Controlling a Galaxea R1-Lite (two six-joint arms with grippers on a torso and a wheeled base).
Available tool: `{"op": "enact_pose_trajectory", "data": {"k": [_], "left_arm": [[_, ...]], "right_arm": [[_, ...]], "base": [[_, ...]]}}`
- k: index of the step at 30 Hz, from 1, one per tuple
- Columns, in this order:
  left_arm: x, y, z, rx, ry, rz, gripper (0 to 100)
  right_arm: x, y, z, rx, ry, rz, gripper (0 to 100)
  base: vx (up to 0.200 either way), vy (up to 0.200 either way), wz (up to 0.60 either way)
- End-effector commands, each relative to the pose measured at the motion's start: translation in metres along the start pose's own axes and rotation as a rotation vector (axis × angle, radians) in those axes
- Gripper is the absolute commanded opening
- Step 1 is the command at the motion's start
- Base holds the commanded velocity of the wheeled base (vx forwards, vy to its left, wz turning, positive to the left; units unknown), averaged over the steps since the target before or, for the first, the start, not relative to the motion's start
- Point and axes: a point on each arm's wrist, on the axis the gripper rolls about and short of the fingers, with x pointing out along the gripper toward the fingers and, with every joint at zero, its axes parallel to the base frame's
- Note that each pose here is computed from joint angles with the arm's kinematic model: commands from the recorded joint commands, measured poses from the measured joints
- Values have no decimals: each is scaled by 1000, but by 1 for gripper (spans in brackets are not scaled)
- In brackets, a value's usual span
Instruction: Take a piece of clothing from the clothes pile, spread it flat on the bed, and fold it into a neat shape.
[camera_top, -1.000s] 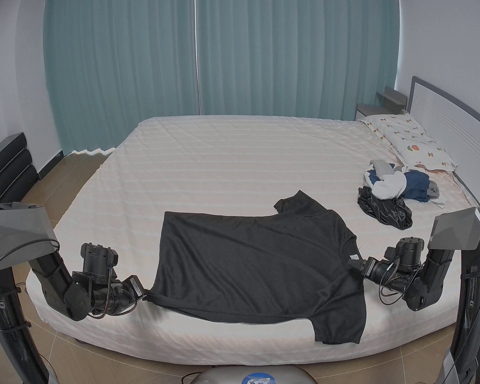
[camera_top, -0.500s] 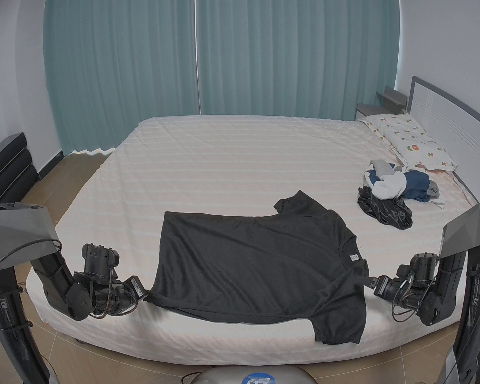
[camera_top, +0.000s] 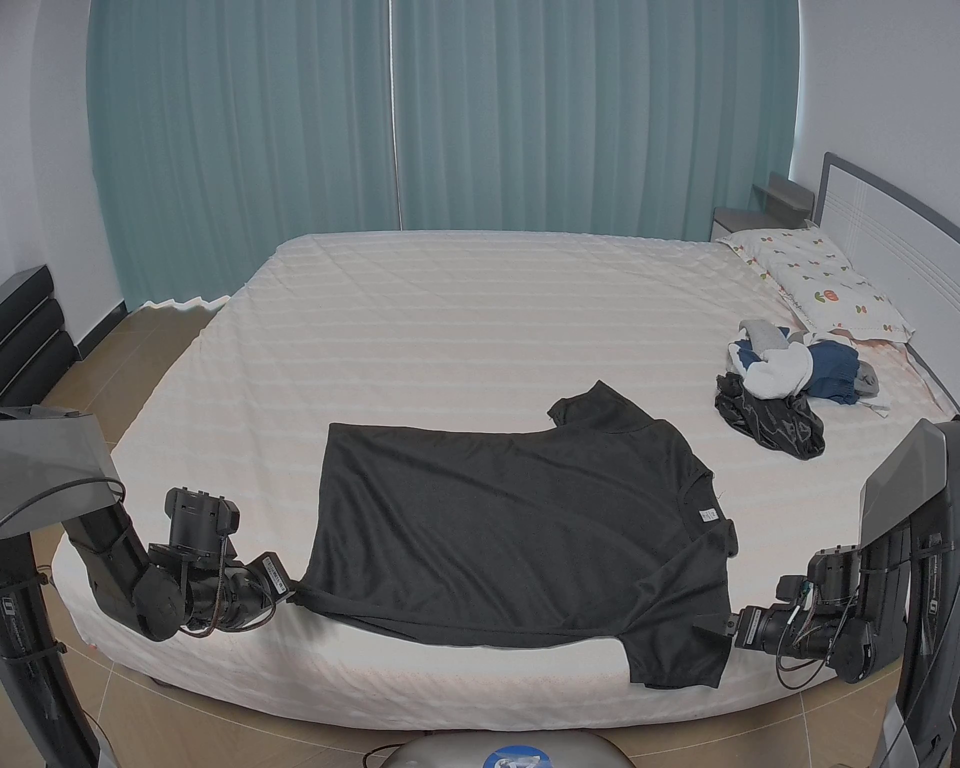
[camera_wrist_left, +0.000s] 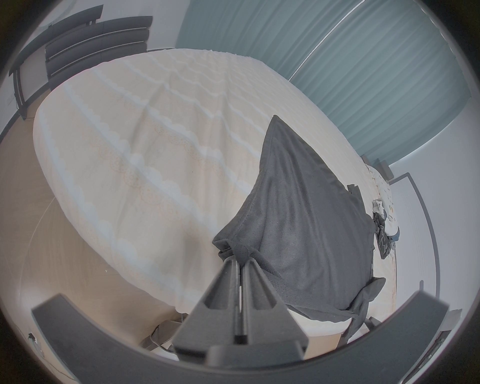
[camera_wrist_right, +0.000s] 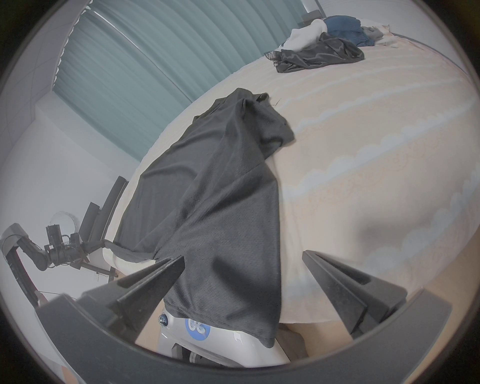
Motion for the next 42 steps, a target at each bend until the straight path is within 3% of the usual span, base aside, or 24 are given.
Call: {"op": "enact_pose_trajectory", "data": {"k": [1, 12, 13, 23, 38, 42], "left_arm": [[2, 1, -1, -1, 5, 4, 0], [2, 2, 0, -3, 5, 6, 0], [2, 2, -1, -3, 6, 7, 0], [-1, 2, -2, 1, 7, 11, 0], [-16, 7, -8, 112, 11, 29, 0], [-16, 7, -8, 121, -4, 49, 0]], "right_arm": [[6, 4, -3, -16, 16, 19, 100], [11, 7, 8, -32, -38, 33, 100], [10, 7, 8, -32, -40, 31, 0], [-5, -4, 7, 11, -42, -15, 0], [-47, 2, 4, 45, -46, -32, 0], [-49, 0, -1, 50, 6, -54, 0]], "base": [[0, 0, 0], [0, 0, 0], [0, 0, 0], [0, 0, 0], [0, 0, 0], [0, 0, 0]]}}
